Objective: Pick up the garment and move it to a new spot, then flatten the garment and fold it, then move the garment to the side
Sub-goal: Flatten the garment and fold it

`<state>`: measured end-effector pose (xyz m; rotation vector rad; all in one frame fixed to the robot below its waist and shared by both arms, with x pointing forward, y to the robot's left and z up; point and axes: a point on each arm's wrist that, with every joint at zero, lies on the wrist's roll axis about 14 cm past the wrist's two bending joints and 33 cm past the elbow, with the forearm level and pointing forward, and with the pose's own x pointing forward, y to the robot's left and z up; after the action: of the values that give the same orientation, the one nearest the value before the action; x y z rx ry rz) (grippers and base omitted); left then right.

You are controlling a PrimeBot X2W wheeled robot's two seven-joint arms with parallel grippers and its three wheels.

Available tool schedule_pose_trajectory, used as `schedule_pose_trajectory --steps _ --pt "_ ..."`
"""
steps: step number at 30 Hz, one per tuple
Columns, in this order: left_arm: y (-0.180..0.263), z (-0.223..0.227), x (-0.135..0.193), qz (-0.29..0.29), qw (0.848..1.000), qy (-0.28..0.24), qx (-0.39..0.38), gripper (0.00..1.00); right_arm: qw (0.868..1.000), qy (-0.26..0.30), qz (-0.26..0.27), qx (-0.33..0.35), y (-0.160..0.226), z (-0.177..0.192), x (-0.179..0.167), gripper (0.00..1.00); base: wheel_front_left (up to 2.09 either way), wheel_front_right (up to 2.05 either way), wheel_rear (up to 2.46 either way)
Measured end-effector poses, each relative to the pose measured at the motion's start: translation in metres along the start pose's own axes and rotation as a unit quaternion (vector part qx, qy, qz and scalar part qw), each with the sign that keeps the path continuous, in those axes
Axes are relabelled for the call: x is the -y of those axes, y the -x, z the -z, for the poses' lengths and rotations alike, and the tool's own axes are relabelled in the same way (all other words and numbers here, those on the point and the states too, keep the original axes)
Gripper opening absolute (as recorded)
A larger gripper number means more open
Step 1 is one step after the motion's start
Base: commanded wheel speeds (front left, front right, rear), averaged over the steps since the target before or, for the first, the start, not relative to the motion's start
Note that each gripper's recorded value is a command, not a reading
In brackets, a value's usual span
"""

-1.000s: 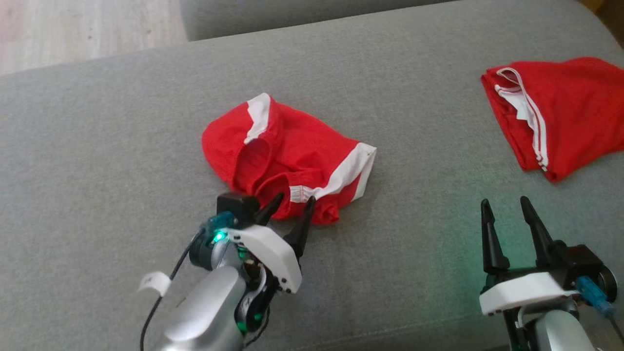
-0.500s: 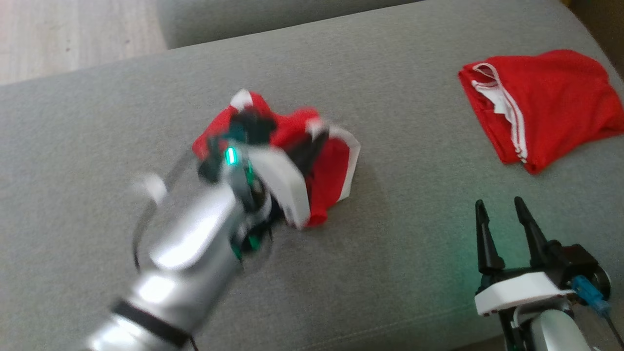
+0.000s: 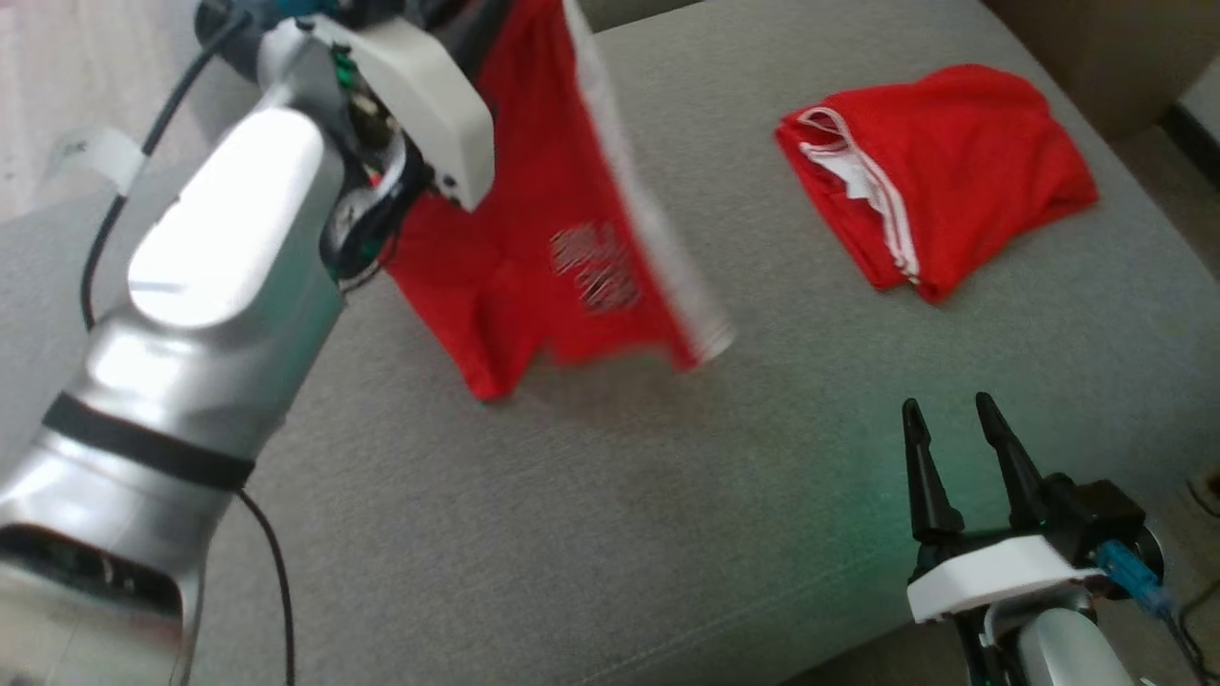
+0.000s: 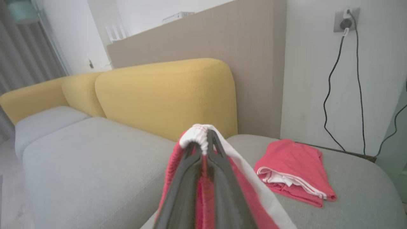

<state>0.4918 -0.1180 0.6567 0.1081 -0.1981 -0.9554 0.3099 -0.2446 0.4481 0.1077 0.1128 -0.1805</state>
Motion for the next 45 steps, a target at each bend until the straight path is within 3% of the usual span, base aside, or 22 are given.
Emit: schedule_pose_trajectory --steps 5,10,16,21,25,28,35,39,40,41,42,45 --pt "-0.016 -0.030 0.011 0.019 0.997 0.003 0.076 0.00 1.000 0.000 0.024 0.001 0.007 -0.001 0.015 1.00 0.00 0.00 0.00" --pt "-0.011 -0.028 0.027 0.038 0.994 0.038 0.095 0.00 0.999 -0.001 0.033 0.002 0.008 -0.001 0.021 1.00 0.00 0.00 0.00" --pt "0.027 0.023 0.070 0.086 0.990 0.106 0.035 0.00 1.000 -0.001 0.026 0.001 0.002 0.000 0.017 1.00 0.00 0.00 0.00" --pt "0.108 0.099 0.098 0.093 0.973 0.191 -0.093 0.00 1.000 0.003 0.008 0.000 -0.009 0.000 0.007 1.00 0.00 0.00 0.00" --pt "0.188 0.152 0.121 0.056 0.939 0.269 -0.206 0.00 1.000 0.009 -0.019 -0.004 -0.020 0.002 -0.010 1.00 0.00 0.00 0.00" --pt "0.231 0.176 0.119 0.005 0.925 0.283 -0.253 0.00 0.999 0.014 -0.044 -0.008 -0.029 0.004 -0.026 1.00 0.00 0.00 0.00" --pt "0.278 0.204 0.070 -0.143 0.918 0.278 -0.243 0.00 0.994 0.027 -0.104 -0.017 -0.044 0.011 -0.065 1.00 0.00 0.00 0.00" --pt "0.292 0.213 0.062 -0.184 0.912 0.282 -0.233 0.00 0.992 0.032 -0.121 -0.018 -0.048 0.012 -0.077 1.00 0.00 0.00 0.00" --pt "0.293 0.214 0.062 -0.190 0.911 0.283 -0.232 0.08 0.992 0.032 -0.123 -0.018 -0.049 0.012 -0.079 1.00 0.00 0.00 0.00" --pt "0.293 0.214 0.060 -0.198 0.911 0.284 -0.225 0.51 0.991 0.034 -0.125 -0.018 -0.049 0.012 -0.080 1.00 0.00 0.00 0.00" --pt "0.293 0.213 0.056 -0.209 0.911 0.284 -0.215 1.00 0.991 0.035 -0.126 -0.017 -0.049 0.011 -0.080 1.00 0.00 0.00 0.00" --pt "0.294 0.210 0.046 -0.246 0.909 0.273 -0.200 1.00 0.991 0.035 -0.127 -0.011 -0.048 0.008 -0.081 1.00 0.00 0.00 0.00"
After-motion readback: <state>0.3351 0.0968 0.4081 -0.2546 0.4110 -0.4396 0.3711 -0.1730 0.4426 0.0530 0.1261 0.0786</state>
